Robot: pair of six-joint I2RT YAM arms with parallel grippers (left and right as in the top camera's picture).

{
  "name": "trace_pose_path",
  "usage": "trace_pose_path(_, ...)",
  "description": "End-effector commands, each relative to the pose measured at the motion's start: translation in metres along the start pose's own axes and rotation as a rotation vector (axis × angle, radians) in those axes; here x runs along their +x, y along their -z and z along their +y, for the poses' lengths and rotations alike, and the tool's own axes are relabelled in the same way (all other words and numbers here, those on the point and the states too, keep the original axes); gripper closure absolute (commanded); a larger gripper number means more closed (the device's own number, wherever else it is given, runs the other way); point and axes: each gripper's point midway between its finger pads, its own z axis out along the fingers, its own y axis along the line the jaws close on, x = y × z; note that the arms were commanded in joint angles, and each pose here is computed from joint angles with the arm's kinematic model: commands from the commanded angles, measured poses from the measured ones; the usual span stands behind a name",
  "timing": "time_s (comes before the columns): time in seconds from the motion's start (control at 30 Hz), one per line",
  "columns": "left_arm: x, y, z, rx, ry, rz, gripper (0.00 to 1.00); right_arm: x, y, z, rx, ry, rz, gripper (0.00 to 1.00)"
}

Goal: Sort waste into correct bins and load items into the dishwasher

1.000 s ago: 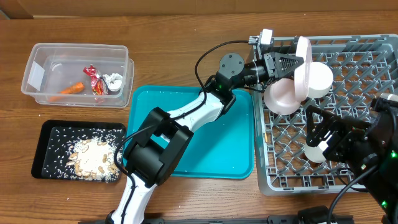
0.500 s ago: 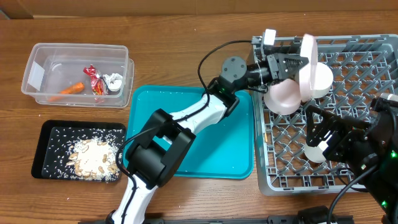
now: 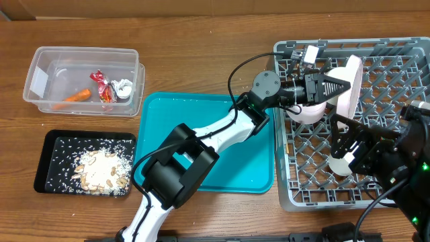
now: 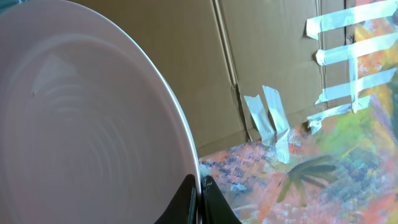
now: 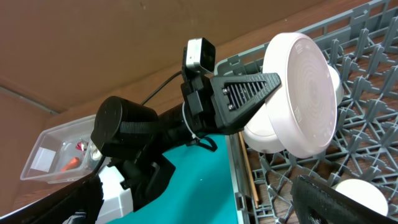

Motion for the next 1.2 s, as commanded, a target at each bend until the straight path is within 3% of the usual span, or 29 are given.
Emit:
trace_pose_path(0.0, 0.003, -0.005, -0.009, 0.009, -0.025, 0.024, 0.96, -0.004, 0.004, 0.000, 0.002, -0.001, -0.019, 0.00)
trace_pose_path(0.23, 0.007, -0.002, 0.023, -0.110, 0.082, 0.040, 0.96, -0.004, 0.004, 0.000, 0.001, -0.001, -0.018, 0.00)
trace_pose_path(0.3, -0.001, 0.004, 0.028, -0.127, 0.100, 0.026, 0.75, -0.004, 0.004, 0.000, 0.001, -0.001, -0.018, 0.00)
trace_pose_path(0.4, -0.011, 0.010, 0.030, -0.132, 0.166, 0.002, 0.12, -0.004, 0.004, 0.000, 0.002, -0.001, -0.018, 0.00)
trace_pose_path(0.43, -0.015, 0.013, 0.030, -0.134, 0.178, -0.006, 0.00, -0.004, 0.004, 0.000, 0.002, -0.001, -0.018, 0.00)
trace_pose_path(0.63, -0.055, 0.043, 0.036, -0.144, 0.275, -0.092, 0.00, -0.004, 0.004, 0.000, 0.002, -0.001, -0.018, 0.00)
trace_pose_path(0.8, -0.089, 0.069, 0.032, -0.125, 0.235, -0.159, 0.00, -0.004, 0.004, 0.000, 0.001, -0.001, -0.018, 0.00)
trace_pose_path(1.17, -0.113, 0.100, -0.036, 0.071, -0.088, -0.110, 0.00, -0.004, 0.004, 0.000, 0.002, -0.001, -0.018, 0.00)
